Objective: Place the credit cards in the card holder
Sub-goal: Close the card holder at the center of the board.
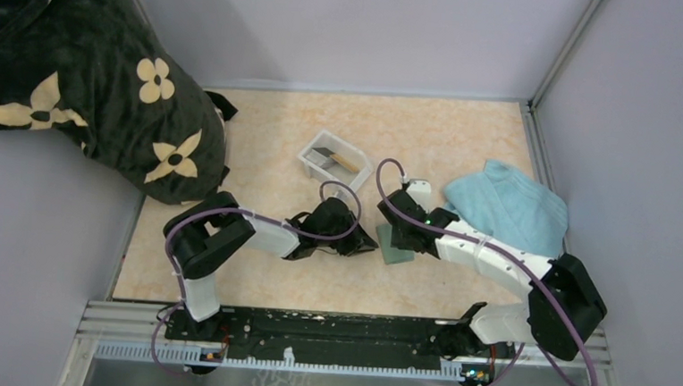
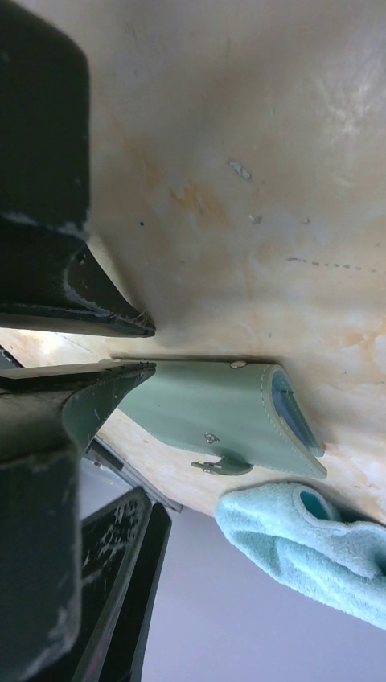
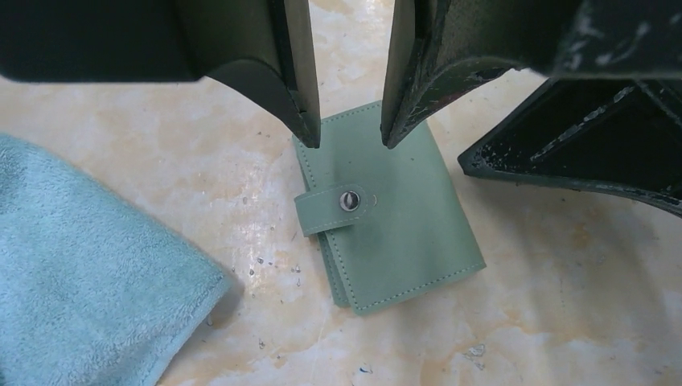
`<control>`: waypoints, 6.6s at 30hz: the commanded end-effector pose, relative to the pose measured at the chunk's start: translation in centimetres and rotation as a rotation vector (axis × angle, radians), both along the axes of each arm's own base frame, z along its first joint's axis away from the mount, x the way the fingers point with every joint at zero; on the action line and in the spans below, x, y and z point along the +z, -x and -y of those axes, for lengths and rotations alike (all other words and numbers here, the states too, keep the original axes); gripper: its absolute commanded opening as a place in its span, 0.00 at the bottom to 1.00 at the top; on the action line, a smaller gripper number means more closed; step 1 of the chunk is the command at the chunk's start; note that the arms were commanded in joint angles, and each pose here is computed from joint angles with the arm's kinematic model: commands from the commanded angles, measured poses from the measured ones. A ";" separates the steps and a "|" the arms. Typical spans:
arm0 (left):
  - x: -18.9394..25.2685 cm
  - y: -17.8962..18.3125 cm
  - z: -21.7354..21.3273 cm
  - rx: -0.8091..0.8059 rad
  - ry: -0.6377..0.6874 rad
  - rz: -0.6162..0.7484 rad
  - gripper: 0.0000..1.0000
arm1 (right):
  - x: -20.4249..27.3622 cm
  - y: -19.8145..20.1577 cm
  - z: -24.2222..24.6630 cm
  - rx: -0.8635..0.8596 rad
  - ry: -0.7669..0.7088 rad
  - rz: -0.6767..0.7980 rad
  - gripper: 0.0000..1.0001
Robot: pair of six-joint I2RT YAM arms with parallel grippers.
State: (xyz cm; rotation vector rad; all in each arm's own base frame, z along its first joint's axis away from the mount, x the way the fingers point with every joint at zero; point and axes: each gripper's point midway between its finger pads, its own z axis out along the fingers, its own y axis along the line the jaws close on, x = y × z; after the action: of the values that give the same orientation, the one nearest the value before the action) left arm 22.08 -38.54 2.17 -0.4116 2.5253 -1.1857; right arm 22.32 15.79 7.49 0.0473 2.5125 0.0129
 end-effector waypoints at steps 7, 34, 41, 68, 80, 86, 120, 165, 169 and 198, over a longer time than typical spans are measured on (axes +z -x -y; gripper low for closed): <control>-4.9 2.3 -0.8 0.011 -0.035 -0.132 0.26 | -0.2 -2.1 -0.1 0.048 0.135 -0.004 0.36; -6.0 2.5 -1.0 0.058 -0.015 -0.158 0.26 | -1.3 -3.5 1.0 0.096 0.308 -0.023 0.26; -6.0 2.5 -0.9 0.059 -0.015 -0.159 0.26 | -1.6 -3.2 1.2 0.106 0.318 -0.032 0.14; -5.6 1.7 0.0 0.054 -0.008 -0.143 0.26 | -1.8 -2.2 -0.1 0.168 0.275 -0.086 0.04; -5.6 1.7 0.1 0.053 -0.009 -0.141 0.26 | -3.1 -1.9 0.9 0.170 0.340 -0.124 0.05; -5.6 1.7 0.1 0.053 -0.007 -0.140 0.26 | -3.3 -2.0 0.8 0.174 0.342 -0.124 0.06; -6.2 2.0 0.2 0.046 0.002 -0.150 0.26 | -2.1 -2.6 0.8 0.162 0.376 -0.089 0.04; -6.2 1.6 -0.2 0.036 -0.009 -0.144 0.26 | -2.6 -3.0 -1.1 0.189 0.329 -0.105 0.01; -6.3 1.5 -0.3 0.039 -0.009 -0.146 0.26 | -3.1 -2.6 -0.9 0.189 0.329 -0.118 0.01; -6.9 1.7 -0.8 0.040 -0.016 -0.162 0.26 | -4.1 -2.7 -0.3 0.162 0.321 -0.140 0.02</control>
State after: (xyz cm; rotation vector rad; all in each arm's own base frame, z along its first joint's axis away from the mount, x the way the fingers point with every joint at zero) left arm 22.29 -41.54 2.02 -0.5253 2.4489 -1.4522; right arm 24.64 15.93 3.68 -0.3248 2.6192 -0.3529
